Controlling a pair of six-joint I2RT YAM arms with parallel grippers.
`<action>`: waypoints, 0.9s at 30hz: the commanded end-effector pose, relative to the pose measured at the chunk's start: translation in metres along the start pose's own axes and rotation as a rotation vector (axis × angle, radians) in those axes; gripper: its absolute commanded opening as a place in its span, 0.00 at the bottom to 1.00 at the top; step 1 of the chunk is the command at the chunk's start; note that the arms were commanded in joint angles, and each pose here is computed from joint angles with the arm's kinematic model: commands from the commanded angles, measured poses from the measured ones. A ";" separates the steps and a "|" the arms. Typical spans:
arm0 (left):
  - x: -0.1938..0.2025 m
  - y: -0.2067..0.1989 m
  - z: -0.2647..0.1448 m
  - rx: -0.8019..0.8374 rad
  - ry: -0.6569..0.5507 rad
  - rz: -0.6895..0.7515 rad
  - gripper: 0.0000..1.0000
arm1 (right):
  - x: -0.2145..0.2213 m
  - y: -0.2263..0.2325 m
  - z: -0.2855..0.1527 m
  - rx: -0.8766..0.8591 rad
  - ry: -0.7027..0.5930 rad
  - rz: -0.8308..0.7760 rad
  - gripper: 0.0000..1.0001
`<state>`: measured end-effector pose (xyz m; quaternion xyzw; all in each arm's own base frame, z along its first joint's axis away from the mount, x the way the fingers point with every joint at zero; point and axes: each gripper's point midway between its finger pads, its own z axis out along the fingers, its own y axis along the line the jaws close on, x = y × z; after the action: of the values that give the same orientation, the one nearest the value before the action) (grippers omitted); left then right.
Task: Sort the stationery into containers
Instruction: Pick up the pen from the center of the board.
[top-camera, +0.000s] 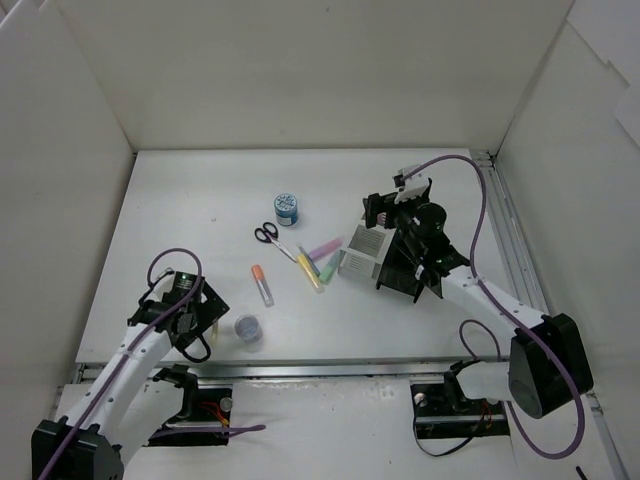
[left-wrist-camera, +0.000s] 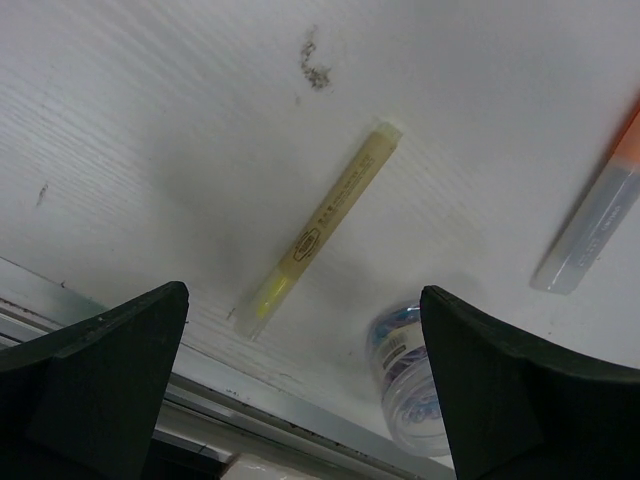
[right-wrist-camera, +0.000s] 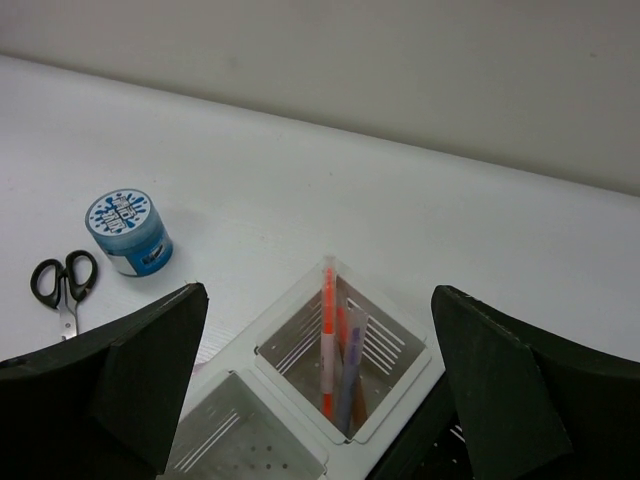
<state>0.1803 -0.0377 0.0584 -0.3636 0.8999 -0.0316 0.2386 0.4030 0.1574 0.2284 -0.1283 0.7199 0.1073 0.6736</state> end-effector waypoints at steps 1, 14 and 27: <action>0.013 0.007 0.000 0.006 0.032 -0.061 0.95 | -0.041 -0.011 -0.009 0.065 -0.138 0.048 0.93; 0.016 0.007 0.021 -0.099 0.104 0.065 0.49 | -0.051 -0.035 -0.029 0.198 -0.169 0.097 0.98; 0.004 -0.024 0.030 -0.027 0.124 0.183 0.00 | -0.054 -0.016 -0.043 0.061 -0.095 -0.033 0.98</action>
<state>0.1852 -0.0497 0.0172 -0.3019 0.9423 -0.0020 0.1443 0.3752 0.1166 0.2533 -0.0601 0.7186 0.0625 0.6900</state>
